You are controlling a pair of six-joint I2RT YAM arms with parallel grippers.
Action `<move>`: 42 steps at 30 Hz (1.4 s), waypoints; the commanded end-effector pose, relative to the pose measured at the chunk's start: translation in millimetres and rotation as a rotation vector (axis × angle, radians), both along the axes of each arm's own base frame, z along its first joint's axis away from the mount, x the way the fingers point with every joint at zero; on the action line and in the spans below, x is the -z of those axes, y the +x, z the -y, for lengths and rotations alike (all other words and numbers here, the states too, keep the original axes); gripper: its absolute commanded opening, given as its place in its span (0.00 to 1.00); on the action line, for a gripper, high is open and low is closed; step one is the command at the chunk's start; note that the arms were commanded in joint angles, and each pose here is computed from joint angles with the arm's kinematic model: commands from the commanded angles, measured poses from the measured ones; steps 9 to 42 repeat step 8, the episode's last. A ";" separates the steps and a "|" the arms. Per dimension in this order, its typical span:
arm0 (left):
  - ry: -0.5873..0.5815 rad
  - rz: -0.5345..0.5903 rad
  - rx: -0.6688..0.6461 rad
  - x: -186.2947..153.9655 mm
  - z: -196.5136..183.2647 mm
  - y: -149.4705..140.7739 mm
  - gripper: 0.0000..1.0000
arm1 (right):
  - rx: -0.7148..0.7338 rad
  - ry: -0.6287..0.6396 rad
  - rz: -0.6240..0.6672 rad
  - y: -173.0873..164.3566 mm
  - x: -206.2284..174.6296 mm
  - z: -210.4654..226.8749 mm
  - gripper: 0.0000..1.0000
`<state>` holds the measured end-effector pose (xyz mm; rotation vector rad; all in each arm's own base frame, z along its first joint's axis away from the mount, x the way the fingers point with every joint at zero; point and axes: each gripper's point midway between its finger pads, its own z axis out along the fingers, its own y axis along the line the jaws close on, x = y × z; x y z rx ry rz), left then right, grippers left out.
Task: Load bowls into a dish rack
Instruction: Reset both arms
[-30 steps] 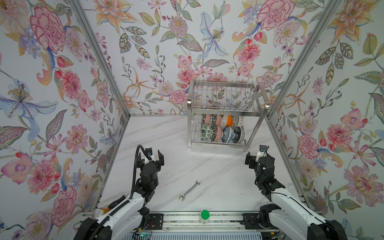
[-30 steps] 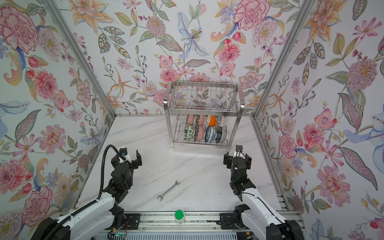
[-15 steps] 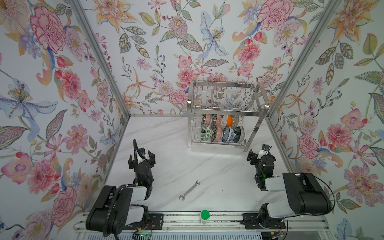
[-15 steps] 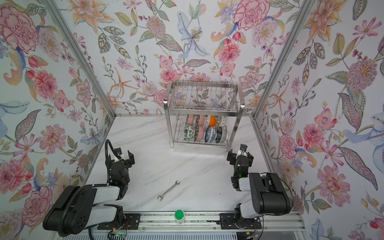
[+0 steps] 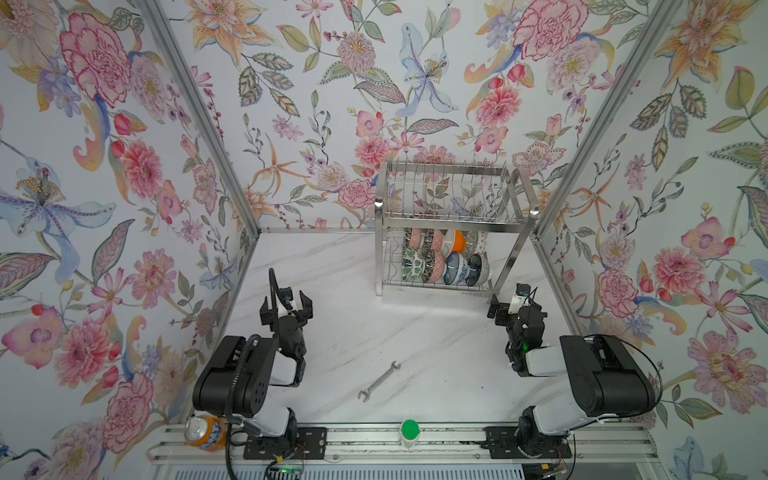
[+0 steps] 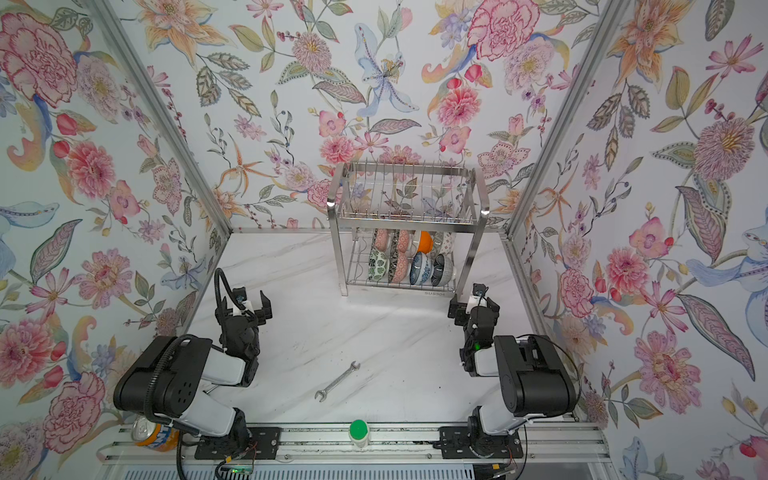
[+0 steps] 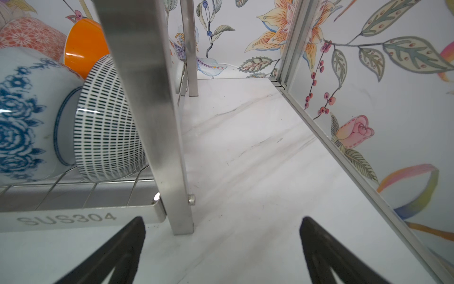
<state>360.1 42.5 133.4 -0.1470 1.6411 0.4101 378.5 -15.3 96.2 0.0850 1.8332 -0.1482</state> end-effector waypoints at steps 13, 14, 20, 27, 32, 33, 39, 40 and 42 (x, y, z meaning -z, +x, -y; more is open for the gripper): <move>0.002 0.041 0.018 -8.6 2.3 1.8 0.99 | -0.013 -0.011 0.037 5.2 -11.1 -3.3 0.99; 0.002 0.041 0.018 -8.6 2.3 1.8 0.99 | -0.013 -0.011 0.037 5.2 -11.1 -3.3 0.99; 0.002 0.041 0.018 -8.6 2.3 1.8 0.99 | -0.013 -0.011 0.037 5.2 -11.1 -3.3 0.99; 0.002 0.041 0.018 -8.6 2.3 1.8 0.99 | -0.013 -0.011 0.037 5.2 -11.1 -3.3 0.99; 0.002 0.041 0.018 -8.6 2.3 1.8 0.99 | -0.013 -0.011 0.037 5.2 -11.1 -3.3 0.99; 0.002 0.041 0.018 -8.6 2.3 1.8 0.99 | -0.013 -0.011 0.037 5.2 -11.1 -3.3 0.99; 0.002 0.041 0.018 -8.6 2.3 1.8 0.99 | -0.013 -0.011 0.037 5.2 -11.1 -3.3 0.99; 0.002 0.041 0.018 -8.6 2.3 1.8 0.99 | -0.013 -0.011 0.037 5.2 -11.1 -3.3 0.99; 0.002 0.041 0.018 -8.6 2.3 1.8 0.99 | -0.013 -0.011 0.037 5.2 -11.1 -3.3 0.99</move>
